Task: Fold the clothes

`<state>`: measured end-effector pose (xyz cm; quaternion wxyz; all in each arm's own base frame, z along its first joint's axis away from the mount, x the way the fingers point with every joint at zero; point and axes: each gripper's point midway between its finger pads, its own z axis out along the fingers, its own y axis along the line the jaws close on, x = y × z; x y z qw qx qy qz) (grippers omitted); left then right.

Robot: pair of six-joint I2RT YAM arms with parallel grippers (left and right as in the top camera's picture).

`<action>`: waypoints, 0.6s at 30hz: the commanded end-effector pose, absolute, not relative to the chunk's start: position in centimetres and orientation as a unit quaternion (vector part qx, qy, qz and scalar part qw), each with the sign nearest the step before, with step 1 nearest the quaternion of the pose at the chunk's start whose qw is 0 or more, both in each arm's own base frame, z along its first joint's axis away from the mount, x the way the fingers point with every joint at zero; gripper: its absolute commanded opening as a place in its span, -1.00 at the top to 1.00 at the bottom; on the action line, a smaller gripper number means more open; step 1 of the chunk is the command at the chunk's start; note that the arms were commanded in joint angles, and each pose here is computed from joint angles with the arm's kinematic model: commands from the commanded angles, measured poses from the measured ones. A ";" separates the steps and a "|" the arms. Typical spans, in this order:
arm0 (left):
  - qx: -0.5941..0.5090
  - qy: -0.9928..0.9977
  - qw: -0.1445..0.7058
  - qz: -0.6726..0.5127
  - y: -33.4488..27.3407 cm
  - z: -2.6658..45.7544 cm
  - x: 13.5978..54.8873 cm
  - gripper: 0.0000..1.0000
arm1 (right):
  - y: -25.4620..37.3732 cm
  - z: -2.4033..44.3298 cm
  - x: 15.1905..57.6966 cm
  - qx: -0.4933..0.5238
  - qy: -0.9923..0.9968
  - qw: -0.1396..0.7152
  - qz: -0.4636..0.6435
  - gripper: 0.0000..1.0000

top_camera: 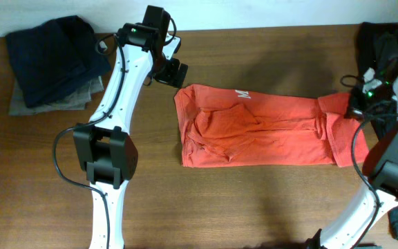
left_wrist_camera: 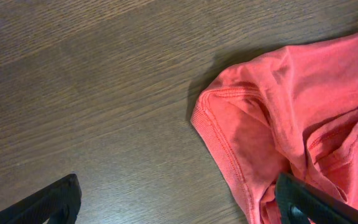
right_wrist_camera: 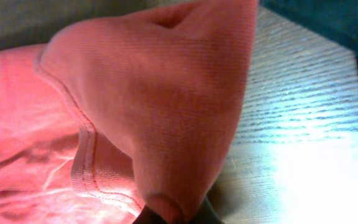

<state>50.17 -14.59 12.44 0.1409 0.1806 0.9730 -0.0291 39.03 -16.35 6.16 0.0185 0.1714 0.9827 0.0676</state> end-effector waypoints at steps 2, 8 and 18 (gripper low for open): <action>0.185 0.968 0.168 -0.028 -14.2 14.9 50.5 -0.98 | -13.8 6.6 39.8 0.139 0.990 -0.009 -0.022 0.92; 0.185 0.968 0.168 -0.028 -14.2 14.9 50.5 -0.98 | -8.4 6.7 40.7 0.106 0.992 -0.021 -0.060 0.92; 0.185 0.968 0.167 -0.028 -14.2 14.9 50.4 -0.98 | -2.6 6.8 40.1 0.067 0.995 -0.042 -0.059 0.92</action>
